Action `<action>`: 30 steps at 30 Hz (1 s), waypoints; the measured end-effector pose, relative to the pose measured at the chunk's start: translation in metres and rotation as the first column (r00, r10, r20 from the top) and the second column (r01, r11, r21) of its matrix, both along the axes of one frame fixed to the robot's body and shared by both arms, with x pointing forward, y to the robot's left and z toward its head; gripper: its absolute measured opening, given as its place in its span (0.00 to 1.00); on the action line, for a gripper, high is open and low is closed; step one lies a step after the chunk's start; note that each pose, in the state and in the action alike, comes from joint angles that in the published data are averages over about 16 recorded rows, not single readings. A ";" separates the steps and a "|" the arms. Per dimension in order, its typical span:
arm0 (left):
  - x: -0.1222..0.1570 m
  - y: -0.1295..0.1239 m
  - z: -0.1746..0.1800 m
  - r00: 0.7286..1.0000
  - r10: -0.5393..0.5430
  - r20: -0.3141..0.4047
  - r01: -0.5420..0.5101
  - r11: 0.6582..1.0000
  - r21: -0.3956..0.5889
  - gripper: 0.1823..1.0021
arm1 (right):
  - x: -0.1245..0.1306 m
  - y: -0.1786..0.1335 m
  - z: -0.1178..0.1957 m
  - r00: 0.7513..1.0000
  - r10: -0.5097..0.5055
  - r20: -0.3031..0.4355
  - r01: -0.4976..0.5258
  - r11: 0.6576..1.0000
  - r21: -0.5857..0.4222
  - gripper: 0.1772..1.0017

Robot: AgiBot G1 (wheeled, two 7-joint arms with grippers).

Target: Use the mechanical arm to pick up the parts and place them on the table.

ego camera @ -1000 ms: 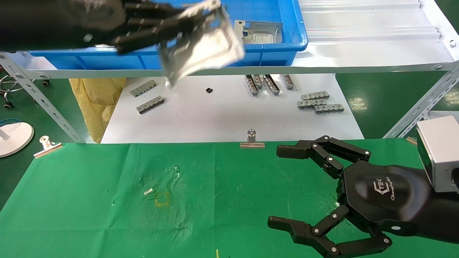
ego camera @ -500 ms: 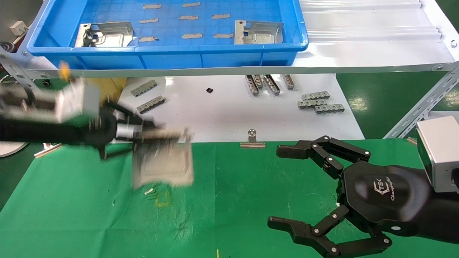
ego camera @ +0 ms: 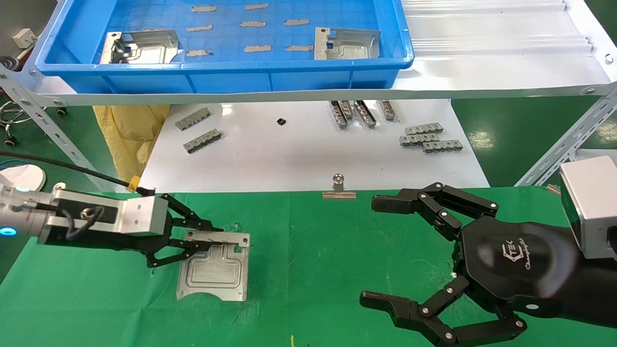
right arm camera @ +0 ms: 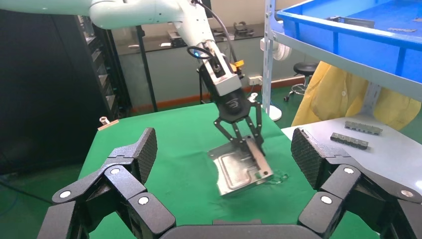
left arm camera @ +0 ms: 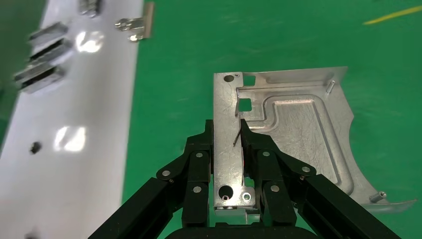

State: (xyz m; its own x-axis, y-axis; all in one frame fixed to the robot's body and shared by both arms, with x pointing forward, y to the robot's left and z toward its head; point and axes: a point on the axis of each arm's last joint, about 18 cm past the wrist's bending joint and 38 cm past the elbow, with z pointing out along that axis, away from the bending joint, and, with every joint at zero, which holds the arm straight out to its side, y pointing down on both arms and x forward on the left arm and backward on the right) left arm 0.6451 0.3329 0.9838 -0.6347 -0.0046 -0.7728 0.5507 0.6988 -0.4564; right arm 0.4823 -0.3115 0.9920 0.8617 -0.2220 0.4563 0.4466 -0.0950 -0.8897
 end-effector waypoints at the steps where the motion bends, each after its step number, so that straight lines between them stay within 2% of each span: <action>1: 0.002 0.000 -0.002 1.000 0.002 0.003 -0.002 1.000 0.002 0.12 | 0.000 0.000 0.000 1.000 0.000 0.000 0.000 1.000 0.000 1.00; 8: 0.011 0.001 -0.007 0.999 0.022 0.024 -0.022 1.000 -0.009 0.15 | 0.000 0.000 0.000 1.000 0.000 0.000 0.000 1.000 0.000 1.00; 13: 0.010 0.001 -0.003 1.000 0.025 0.017 -0.024 0.998 -0.056 0.19 | 0.000 0.000 0.000 1.000 0.000 0.000 0.000 1.000 0.000 1.00; 19: 0.004 0.004 0.006 0.999 0.033 -0.024 -0.036 0.985 -0.167 0.29 | 0.000 0.000 0.000 1.000 0.000 0.000 0.000 1.000 0.000 1.00; 25: -0.002 0.007 0.014 0.996 0.035 -0.076 -0.055 0.958 -0.280 0.42 | 0.000 0.000 0.000 1.000 0.000 0.000 0.000 1.000 0.000 1.00; 30: -0.004 0.009 0.017 0.994 0.040 -0.105 -0.073 0.940 -0.335 0.57 | 0.000 0.000 0.000 1.000 0.000 0.000 0.000 1.000 0.000 1.00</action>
